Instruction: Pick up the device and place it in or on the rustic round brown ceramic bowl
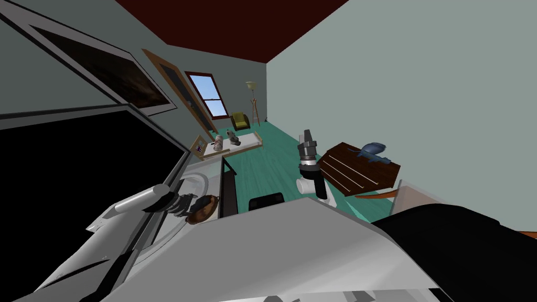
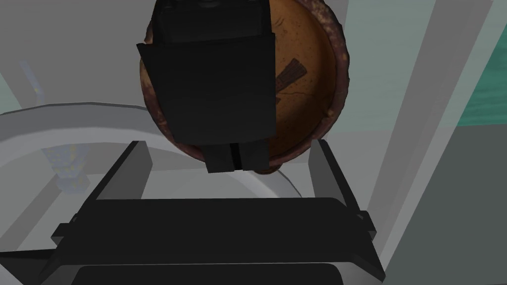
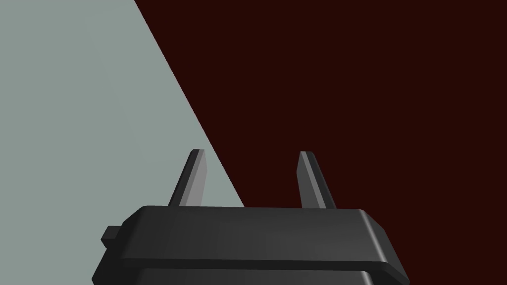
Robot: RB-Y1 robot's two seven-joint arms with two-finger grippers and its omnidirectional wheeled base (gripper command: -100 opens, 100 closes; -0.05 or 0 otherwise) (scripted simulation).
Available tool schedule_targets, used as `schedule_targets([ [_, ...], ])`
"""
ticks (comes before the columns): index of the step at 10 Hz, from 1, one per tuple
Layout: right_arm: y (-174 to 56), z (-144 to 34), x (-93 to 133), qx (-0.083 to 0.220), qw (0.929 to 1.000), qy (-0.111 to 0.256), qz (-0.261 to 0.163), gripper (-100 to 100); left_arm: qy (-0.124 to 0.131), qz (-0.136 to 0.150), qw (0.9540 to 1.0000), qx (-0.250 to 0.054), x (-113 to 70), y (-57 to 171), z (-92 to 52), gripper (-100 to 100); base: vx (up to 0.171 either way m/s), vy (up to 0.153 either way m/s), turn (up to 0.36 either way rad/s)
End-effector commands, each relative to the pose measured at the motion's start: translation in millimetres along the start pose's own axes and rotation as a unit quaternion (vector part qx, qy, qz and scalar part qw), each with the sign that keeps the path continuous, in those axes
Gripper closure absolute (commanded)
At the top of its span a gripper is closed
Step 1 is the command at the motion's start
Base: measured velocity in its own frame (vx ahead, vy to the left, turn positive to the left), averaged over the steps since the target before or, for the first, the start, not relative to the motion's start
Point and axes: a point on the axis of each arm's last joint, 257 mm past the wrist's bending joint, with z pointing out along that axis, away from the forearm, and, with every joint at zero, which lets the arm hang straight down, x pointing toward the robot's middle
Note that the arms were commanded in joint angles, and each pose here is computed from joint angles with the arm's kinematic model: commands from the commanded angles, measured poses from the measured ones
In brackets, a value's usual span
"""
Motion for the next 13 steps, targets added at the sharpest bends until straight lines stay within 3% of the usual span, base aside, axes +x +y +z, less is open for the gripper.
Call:
schedule_targets([
  [1,0.0,0.0,0.0,0.0,1.0,0.0,0.0,0,0.0,0.0,1.0,0.0,0.0,0.0,0.0,-100,0.0,0.0,0.0],
  [2,0.0,0.0,0.0,0.0,1.0,0.0,0.0,0,0.0,0.0,1.0,0.0,0.0,0.0,0.0,-100,0.0,0.0,0.0],
  [3,0.0,0.0,0.0,0.0,1.0,0.0,0.0,0,0.0,0.0,1.0,0.0,0.0,0.0,0.0,0,0.0,0.0,0.0],
  [4,0.0,0.0,0.0,0.0,1.0,0.0,0.0,0,0.002,-0.003,1.0,-0.005,-1.6,0.0,-10.7,-100,0.0,-0.001,-0.05],
  [7,0.0,0.0,0.0,0.0,1.0,0.0,0.0,0,0.006,-0.008,0.9998,-0.014,-4.2,0.6,-32.3,-100,0.001,0.0,-0.052],
  [9,0.0,0.0,0.0,0.0,1.0,0.0,0.0,0,0.006,-0.008,0.9999,-0.014,-4.6,0.0,-32.5,-100,0.0,0.0,-0.016],
  [10,0.0,0.0,0.0,0.0,1.0,0.0,0.0,0,0.006,-0.009,0.9998,-0.015,-4.4,0.4,-33.1,0,0.0,0.0,0.0],
  [13,0.0,0.0,0.0,0.0,1.0,0.0,0.0,0,0.006,-0.009,0.9998,-0.015,-4.5,0.4,-33.0,0,0.0,0.0,0.0],
])
